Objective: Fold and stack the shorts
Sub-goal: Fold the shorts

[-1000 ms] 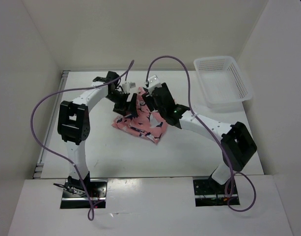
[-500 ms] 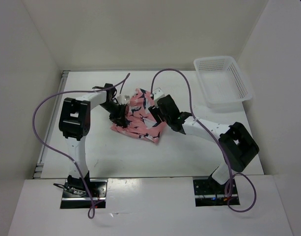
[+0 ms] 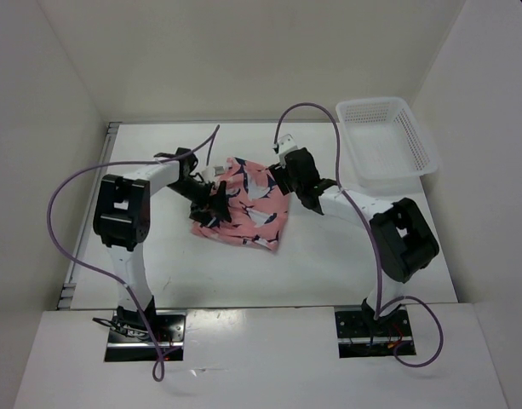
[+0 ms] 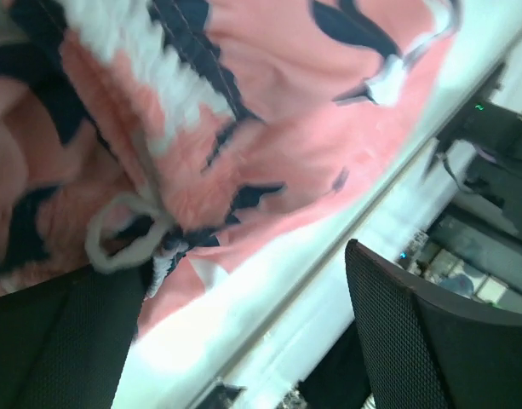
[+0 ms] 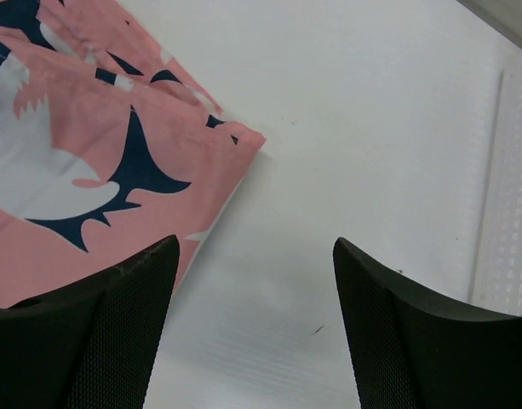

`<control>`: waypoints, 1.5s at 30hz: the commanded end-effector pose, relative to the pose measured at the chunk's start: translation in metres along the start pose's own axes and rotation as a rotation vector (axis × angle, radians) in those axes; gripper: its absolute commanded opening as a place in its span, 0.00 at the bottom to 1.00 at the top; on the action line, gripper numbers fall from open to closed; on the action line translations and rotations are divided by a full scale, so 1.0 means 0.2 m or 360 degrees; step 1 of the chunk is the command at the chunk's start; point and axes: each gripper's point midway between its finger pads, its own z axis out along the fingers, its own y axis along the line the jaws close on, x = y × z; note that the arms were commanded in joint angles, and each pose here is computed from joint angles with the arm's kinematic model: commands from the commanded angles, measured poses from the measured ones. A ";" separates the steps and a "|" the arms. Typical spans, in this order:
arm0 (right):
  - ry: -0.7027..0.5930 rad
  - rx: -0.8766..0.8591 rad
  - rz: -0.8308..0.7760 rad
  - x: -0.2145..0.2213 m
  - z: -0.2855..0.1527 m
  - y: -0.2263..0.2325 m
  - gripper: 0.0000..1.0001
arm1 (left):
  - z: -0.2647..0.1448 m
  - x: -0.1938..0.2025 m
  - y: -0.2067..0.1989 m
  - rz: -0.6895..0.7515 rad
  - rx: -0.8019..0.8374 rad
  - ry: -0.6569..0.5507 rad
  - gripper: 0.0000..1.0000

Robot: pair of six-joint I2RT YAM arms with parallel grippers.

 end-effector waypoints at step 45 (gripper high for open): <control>-0.0237 0.0013 0.0080 -0.33 0.13 -0.02 0.70 | -0.10 -0.93 0.37 0.0354 -0.0431 -0.0501 0.63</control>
